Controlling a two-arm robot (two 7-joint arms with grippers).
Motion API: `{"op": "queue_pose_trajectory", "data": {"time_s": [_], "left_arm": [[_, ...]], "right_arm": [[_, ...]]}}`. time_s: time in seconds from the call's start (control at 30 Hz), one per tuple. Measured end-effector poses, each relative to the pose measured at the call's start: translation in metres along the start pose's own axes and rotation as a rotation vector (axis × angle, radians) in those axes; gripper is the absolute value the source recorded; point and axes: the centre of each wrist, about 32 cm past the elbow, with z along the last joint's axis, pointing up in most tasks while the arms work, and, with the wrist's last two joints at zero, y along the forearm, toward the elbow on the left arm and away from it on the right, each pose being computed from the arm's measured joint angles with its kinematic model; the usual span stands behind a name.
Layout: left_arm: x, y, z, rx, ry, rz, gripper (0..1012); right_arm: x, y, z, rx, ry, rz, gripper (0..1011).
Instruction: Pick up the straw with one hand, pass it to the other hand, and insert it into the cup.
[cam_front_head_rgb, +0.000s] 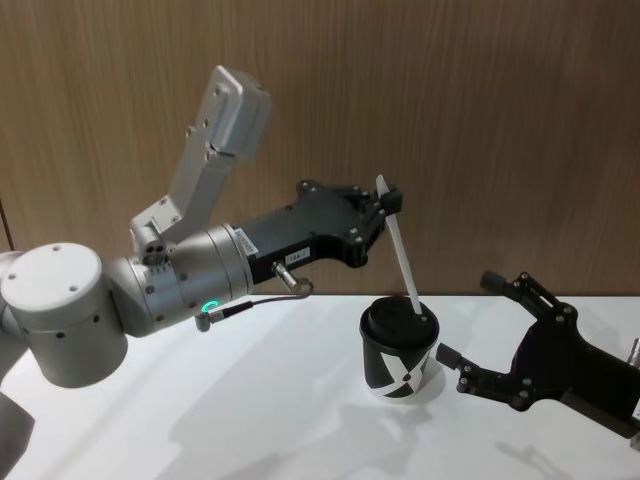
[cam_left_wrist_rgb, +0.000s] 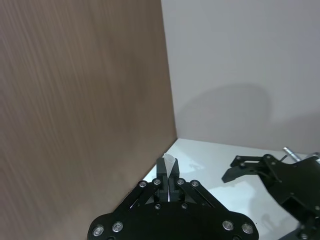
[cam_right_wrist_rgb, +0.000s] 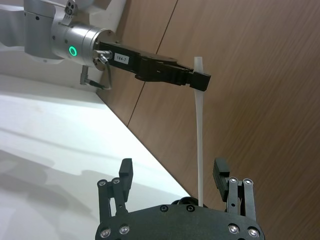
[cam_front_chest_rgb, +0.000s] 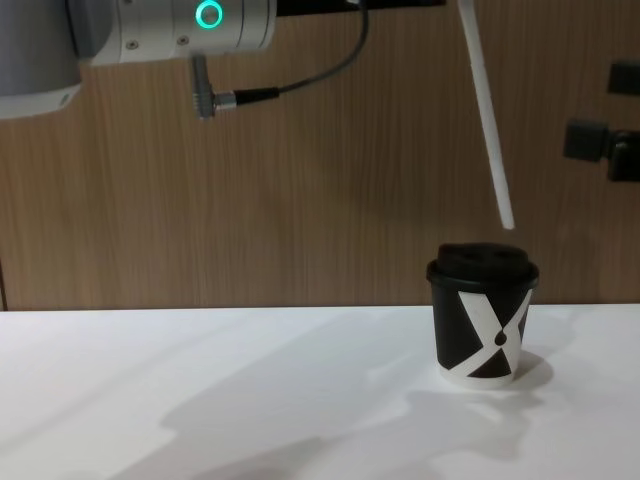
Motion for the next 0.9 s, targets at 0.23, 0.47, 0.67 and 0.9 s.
{"op": "queue_pose_trajectory", "data": {"time_s": [0.23, 0.47, 0.67, 0.9], "left_arm": [[0.0026, -0.0023, 0.0000, 0.014, -0.043, 0.022, 14], [0.0048, -0.0048, -0.0017, 0.021, -0.057, 0.029, 13], [0.0066, -0.0071, -0.0041, 0.025, -0.053, 0.028, 13], [0.0082, -0.0092, -0.0066, 0.026, -0.043, 0.022, 13]], "right_arm": [[0.0000, 0.0000, 0.0000, 0.000, 0.000, 0.000, 1001], [0.0000, 0.0000, 0.0000, 0.000, 0.000, 0.000, 1001], [0.0000, 0.0000, 0.0000, 0.000, 0.000, 0.000, 1001], [0.0000, 0.0000, 0.0000, 0.000, 0.000, 0.000, 1001]]}}
